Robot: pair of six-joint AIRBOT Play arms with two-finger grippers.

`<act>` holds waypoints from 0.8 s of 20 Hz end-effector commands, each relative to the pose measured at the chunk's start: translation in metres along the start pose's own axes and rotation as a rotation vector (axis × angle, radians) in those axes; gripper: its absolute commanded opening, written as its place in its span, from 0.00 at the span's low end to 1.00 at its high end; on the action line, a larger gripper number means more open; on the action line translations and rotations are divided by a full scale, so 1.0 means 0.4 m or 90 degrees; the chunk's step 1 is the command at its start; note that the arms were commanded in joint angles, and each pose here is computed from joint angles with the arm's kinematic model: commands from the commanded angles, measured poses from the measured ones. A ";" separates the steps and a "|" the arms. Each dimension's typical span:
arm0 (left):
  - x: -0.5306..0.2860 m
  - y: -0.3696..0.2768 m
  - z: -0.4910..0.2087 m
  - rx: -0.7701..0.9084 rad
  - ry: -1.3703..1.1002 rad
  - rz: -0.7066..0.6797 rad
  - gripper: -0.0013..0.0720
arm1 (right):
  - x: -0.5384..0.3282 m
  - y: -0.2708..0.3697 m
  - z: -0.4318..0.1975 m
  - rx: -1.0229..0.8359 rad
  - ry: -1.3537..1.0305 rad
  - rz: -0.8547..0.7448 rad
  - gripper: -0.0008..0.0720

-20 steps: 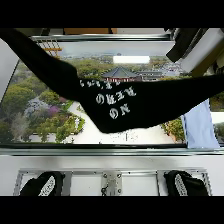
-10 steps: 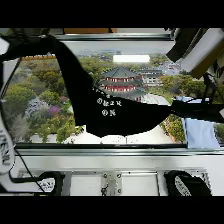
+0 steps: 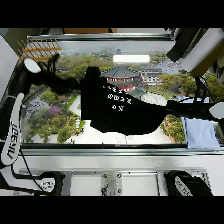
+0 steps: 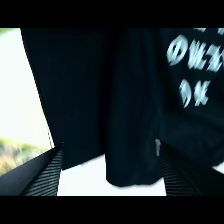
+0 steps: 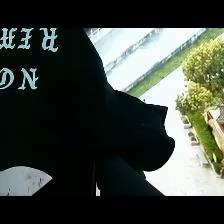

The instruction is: Fold the clothes and pants, and hang the long-sleeved shirts on hangers.

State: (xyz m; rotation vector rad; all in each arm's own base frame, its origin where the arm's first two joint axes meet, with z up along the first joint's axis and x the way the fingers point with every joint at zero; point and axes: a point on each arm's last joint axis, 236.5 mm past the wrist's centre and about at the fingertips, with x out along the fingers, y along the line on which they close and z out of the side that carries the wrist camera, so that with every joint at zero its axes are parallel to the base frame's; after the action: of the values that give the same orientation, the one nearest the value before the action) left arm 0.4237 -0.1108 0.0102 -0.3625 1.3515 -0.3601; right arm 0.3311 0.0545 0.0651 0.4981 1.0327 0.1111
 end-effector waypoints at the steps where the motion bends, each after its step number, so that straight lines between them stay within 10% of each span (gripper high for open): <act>1: 0.138 0.058 -0.252 -0.073 0.091 0.011 0.86 | 0.002 0.000 0.000 0.000 0.000 0.001 0.02; 12: 0.333 -0.087 -0.319 -0.083 0.125 -0.070 0.86 | 0.002 0.002 0.000 0.001 0.000 0.002 0.02; 13: 0.337 -0.096 -0.305 -0.079 0.119 -0.071 0.77 | 0.002 0.002 0.000 0.001 0.000 0.002 0.02; 15: 0.338 -0.108 -0.281 -0.075 0.113 -0.075 0.16 | 0.002 0.002 0.000 0.001 0.000 0.002 0.02; 16: 0.332 -0.112 -0.273 -0.071 0.111 -0.078 0.03 | 0.002 0.002 0.001 0.000 -0.001 0.002 0.02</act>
State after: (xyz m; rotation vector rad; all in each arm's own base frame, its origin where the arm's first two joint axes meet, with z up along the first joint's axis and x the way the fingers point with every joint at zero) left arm 0.3289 -0.2067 -0.1101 -0.5170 1.5423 -0.4079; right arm 0.3318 0.0550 0.0647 0.5020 1.0318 0.1120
